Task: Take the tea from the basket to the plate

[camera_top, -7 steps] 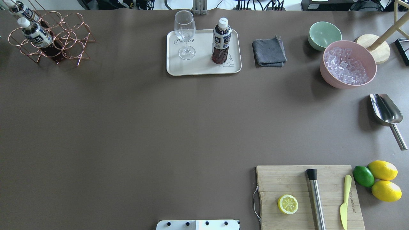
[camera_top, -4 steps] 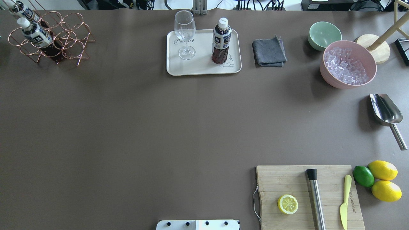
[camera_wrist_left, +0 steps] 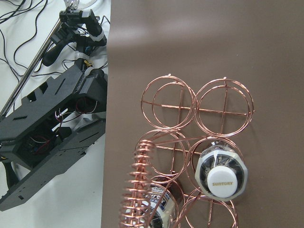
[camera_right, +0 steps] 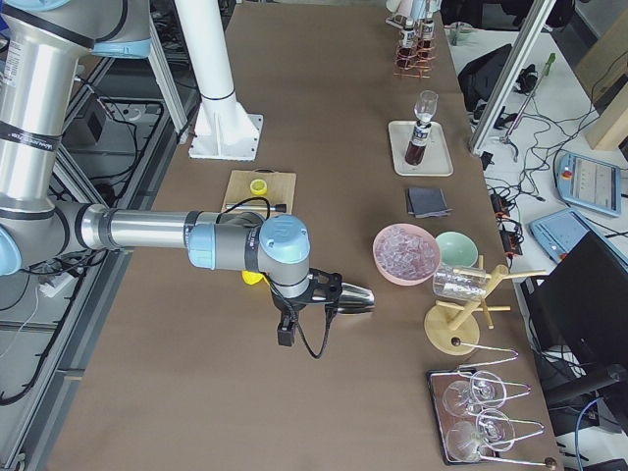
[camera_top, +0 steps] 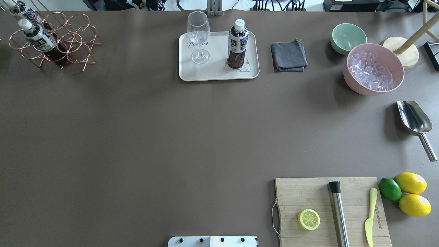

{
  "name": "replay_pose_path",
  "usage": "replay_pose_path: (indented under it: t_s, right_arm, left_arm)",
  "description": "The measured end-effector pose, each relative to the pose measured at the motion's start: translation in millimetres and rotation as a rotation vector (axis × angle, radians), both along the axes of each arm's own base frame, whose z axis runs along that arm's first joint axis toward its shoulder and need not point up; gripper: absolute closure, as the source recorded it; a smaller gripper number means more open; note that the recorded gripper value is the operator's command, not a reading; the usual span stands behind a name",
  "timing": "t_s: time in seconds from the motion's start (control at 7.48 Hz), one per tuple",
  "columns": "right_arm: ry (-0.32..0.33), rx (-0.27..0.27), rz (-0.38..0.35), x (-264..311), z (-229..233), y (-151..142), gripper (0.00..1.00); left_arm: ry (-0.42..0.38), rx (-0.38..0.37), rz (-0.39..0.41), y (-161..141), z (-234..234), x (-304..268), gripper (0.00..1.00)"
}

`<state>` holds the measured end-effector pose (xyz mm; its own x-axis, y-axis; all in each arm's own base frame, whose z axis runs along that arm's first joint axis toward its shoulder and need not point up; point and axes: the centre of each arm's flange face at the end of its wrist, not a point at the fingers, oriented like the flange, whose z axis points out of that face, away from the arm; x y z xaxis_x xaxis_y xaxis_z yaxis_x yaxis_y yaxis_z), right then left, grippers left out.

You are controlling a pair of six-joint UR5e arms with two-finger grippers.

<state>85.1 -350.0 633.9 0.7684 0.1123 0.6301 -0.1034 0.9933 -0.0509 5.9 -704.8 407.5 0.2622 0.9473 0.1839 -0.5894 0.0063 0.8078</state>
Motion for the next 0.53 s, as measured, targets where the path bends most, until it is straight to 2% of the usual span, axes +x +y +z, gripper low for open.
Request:
replay_pose_path:
  t_s: [0.27,0.4,0.53]
  right_arm:
    - [0.001,0.01,-0.01,0.1,-0.3,4.6,0.0]
    - [0.001,0.011,-0.012,0.2,-0.1,6.2,0.0]
    - [0.001,0.013,-0.013,0.2,0.1,6.8,0.0]
  left_arm:
    - [0.086,-0.042,-0.062,26.2,-24.8,-14.1,0.02]
    - [0.141,-0.127,-0.136,50.4,-25.4,-18.8,0.02]
    - [0.207,-0.266,-0.235,78.7,-16.8,-22.0,0.02]
